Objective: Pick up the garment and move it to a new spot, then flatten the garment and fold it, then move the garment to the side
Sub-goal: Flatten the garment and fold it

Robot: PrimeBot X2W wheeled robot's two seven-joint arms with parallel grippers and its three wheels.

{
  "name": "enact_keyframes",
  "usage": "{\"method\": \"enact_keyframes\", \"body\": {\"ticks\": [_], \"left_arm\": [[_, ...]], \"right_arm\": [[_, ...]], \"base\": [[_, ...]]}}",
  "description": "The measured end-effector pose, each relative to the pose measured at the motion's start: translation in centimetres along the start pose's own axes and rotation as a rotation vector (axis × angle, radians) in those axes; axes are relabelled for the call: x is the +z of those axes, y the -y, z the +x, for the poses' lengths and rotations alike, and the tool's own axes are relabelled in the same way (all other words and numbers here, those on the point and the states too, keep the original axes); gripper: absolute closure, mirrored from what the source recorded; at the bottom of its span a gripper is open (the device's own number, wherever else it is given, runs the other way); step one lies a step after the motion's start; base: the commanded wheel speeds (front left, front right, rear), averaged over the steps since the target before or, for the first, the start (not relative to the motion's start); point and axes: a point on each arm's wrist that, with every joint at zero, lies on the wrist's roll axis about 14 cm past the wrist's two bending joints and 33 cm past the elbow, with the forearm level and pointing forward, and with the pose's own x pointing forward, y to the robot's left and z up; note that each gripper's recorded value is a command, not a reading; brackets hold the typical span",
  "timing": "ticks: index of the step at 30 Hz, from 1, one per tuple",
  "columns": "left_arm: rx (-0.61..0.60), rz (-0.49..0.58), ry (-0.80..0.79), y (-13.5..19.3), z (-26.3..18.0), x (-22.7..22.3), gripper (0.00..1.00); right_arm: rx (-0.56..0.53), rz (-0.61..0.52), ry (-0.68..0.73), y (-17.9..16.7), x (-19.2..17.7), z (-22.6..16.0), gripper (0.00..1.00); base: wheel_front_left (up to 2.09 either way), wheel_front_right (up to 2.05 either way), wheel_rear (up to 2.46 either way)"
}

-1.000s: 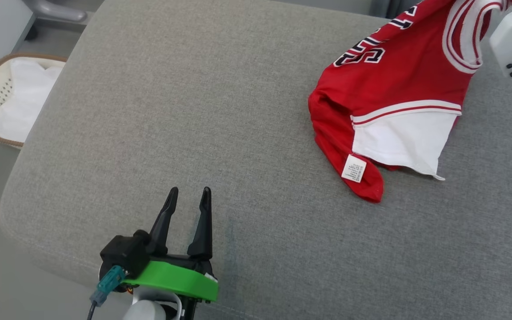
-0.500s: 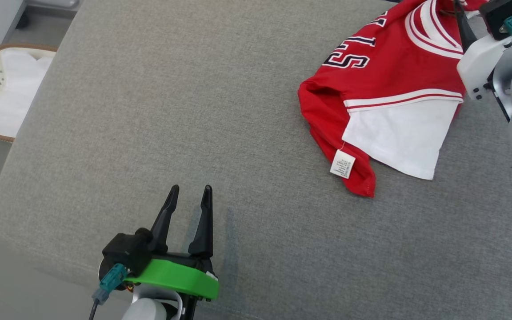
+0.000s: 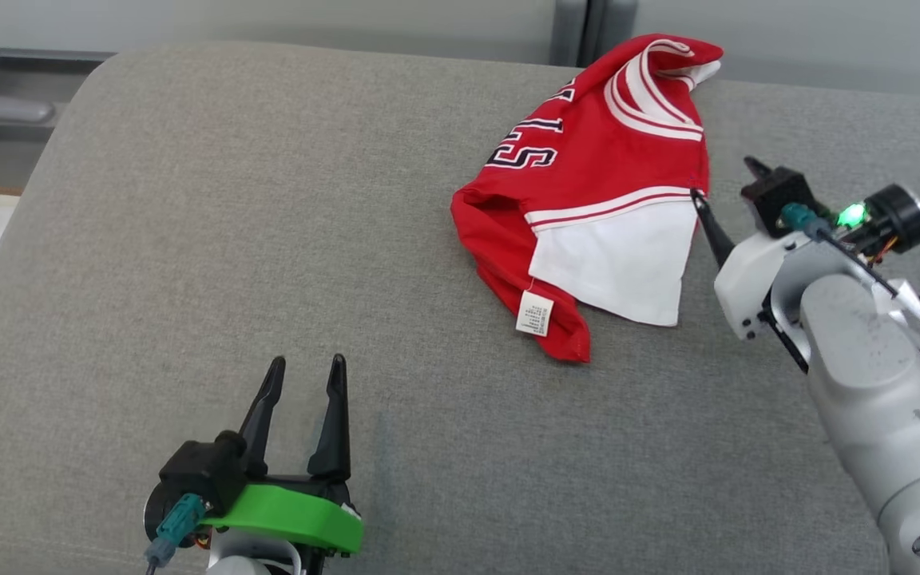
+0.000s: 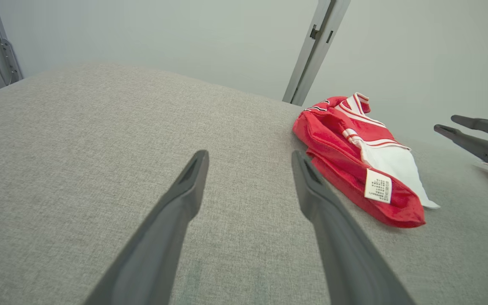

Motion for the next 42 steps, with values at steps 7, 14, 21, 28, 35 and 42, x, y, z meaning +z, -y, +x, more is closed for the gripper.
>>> {"method": "enact_keyframes", "body": {"ticks": [7, 14, 21, 28, 35, 42], "left_arm": [[-0.050, 0.007, 0.017, 1.3, 0.7, 0.5, 0.00], [-0.046, 0.008, -0.013, 1.1, 1.0, -0.5, 0.00], [-0.023, 0.010, -0.022, 0.4, 1.2, -0.7, 0.00], [0.002, 0.007, -0.013, -0.3, 1.1, -0.4, 0.00], [-0.015, 0.004, 0.004, 0.2, 1.2, 0.1, 0.00], [-0.053, -0.003, 0.004, 1.5, 1.2, 0.0, 0.00]], "right_arm": [[0.036, 0.076, -0.121, -2.9, -4.8, -3.8, 0.00], [0.082, 0.120, -0.175, -5.0, -6.7, -3.5, 0.00], [0.155, 0.122, -0.229, -7.6, -7.6, -2.4, 0.00], [0.194, 0.114, -0.257, -9.1, -7.4, -1.9, 1.00], [0.150, 0.164, -0.213, -8.2, -6.2, -2.5, 1.00], [-0.005, 0.241, -0.093, -3.2, -3.9, -4.1, 1.00]], "base": [[0.00, 0.00, 0.00], [0.00, 0.00, 0.00], [0.00, 0.00, 0.00], [0.00, 0.00, 0.00], [0.00, 0.00, 0.00], [0.00, 0.00, 0.00]]}}
